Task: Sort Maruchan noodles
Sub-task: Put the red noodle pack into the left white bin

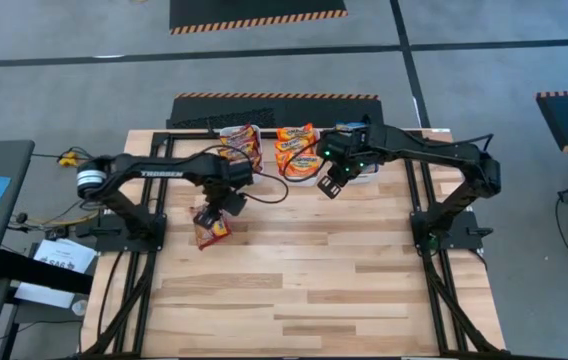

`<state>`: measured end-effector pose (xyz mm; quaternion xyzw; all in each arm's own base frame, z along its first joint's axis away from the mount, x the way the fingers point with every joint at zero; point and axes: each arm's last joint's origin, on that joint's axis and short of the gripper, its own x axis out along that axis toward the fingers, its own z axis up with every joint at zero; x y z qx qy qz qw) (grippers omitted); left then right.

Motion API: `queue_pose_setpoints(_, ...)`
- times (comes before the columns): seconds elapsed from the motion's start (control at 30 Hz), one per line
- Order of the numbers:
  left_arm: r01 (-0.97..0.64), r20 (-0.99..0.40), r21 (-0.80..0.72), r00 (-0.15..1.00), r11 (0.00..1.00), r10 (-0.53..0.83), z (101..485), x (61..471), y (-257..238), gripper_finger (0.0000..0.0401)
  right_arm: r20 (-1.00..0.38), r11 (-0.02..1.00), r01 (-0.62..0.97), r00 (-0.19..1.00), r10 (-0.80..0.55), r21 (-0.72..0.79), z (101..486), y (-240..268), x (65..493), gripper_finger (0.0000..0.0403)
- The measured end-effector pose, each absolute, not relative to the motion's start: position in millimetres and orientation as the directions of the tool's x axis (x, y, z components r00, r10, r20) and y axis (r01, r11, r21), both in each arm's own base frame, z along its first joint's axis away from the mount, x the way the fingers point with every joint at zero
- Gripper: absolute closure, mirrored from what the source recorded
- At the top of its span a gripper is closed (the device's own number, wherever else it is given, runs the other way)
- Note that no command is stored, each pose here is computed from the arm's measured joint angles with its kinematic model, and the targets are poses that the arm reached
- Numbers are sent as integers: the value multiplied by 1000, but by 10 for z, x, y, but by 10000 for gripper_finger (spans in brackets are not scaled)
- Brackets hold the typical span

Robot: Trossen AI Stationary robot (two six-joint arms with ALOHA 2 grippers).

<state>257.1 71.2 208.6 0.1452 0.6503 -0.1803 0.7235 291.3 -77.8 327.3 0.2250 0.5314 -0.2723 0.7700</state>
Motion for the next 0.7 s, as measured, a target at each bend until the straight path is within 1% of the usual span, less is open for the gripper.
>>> queue_pose_setpoints(0.1, 467, -994, -58, 53, 882, -94, 2053, 2649, 731, 227, -941, 765, 643, 287, -181, 49, 3273, -782, 2913, 310)
queue_pose_setpoints(0.23, 481, -987, -126, 24, 868, -157, 1981, 2719, 735, 227, -941, 771, 636, 286, -181, 45, 3273, -791, 2910, 310)
queue_pose_setpoints(0.37, 486, -982, -187, -62, 854, -179, 1829, 2741, 742, 227, -941, 780, 624, 286, -181, 40, 3273, -795, 2909, 310)
queue_pose_setpoints(0.47, 477, -978, -209, -99, 854, -184, 1718, 2773, 753, 230, -941, 781, 623, 286, -181, 39, 3273, -795, 2909, 310)
queue_pose_setpoints(0.7, 445, -969, -246, -115, 861, -218, 1636, 2799, 752, 243, -941, 803, 595, 287, -179, 29, 3273, -794, 2909, 310)
